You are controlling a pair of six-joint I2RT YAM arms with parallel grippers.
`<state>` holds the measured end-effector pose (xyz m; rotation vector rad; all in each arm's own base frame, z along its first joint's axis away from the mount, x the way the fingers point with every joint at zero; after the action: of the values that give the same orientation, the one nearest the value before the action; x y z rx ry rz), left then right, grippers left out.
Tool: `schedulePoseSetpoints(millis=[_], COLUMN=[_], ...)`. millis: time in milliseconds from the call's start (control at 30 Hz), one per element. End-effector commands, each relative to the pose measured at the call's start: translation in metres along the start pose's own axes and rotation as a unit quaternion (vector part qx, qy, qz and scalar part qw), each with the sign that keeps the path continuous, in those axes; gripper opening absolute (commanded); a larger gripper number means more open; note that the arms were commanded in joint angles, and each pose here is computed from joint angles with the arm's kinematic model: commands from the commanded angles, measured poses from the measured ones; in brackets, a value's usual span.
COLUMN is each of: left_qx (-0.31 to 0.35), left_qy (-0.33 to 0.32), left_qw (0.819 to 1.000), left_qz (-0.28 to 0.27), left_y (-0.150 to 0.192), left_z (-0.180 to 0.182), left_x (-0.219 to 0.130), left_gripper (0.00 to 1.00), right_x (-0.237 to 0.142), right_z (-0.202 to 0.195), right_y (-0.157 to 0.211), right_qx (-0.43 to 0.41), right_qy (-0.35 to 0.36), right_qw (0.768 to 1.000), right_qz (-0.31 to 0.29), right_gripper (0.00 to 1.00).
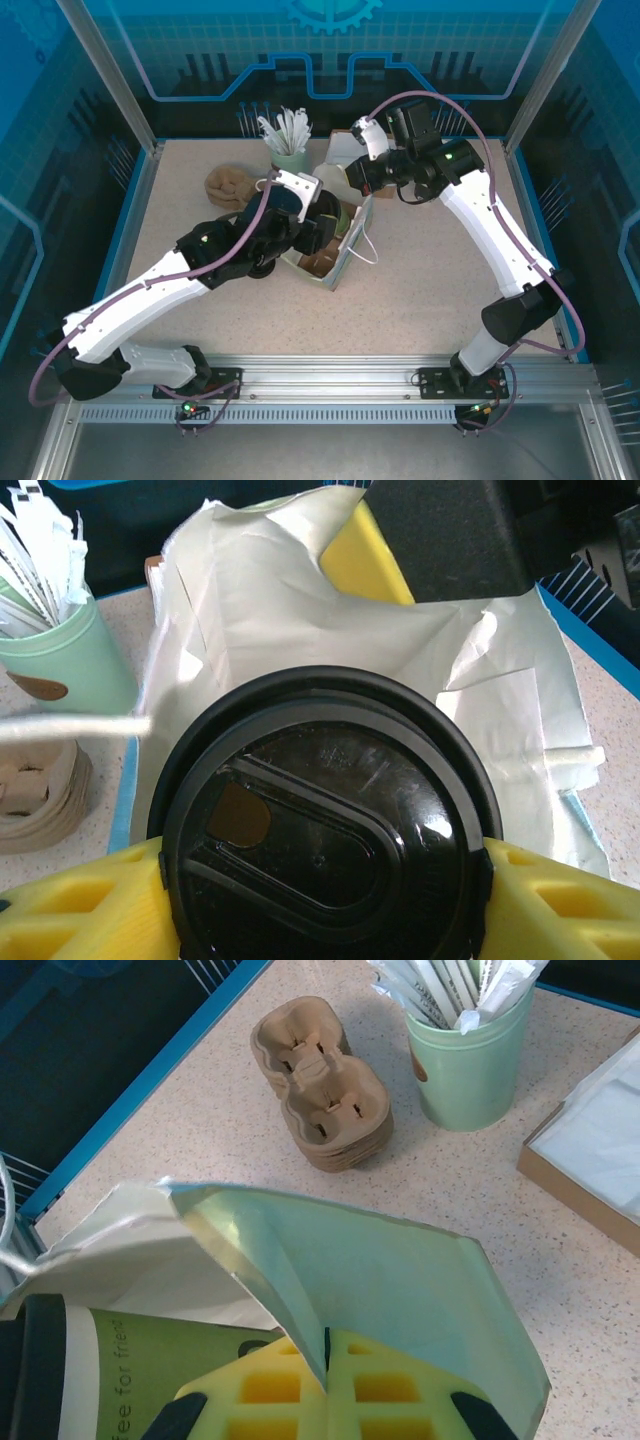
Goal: Pack the takeout coffee
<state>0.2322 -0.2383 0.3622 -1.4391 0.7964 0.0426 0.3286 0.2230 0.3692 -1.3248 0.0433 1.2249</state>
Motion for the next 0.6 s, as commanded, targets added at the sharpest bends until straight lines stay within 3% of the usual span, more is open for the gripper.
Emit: schedulePoseSetpoints(millis=[0,567], left_qx=[0.009,0.026], left_qy=[-0.021,-0.031], left_qw=[0.999,0.999], left_qz=[-0.023,-0.007], left_y=[-0.002,0.027], left_z=[-0.005,-0.020], left_x=[0.010,0.049], left_gripper=[0.65,0.69], right_x=[-0.010,-0.011], right_z=[0.007,0.003], right_y=[-0.007,-0.003], right_qx=[-0.018,-0.031], right_qy=[0.002,0.036], right_qw=[1.000,0.998], right_qz=[-0.025,-0.048], right_gripper=[0.00,0.00])
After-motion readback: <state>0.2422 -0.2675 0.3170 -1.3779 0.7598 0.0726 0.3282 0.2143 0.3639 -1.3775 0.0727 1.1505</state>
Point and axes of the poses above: each hand's point on the last joint's axis, 136 mm out from that joint toward the fingers, its own x axis out along the fingers, its own z axis along the line the jaws close on, y = z × x, the point moved 5 cm from there along -x, back along the fingers, and after that the axes turned 3 degrees about x, right-handed, at the moved point
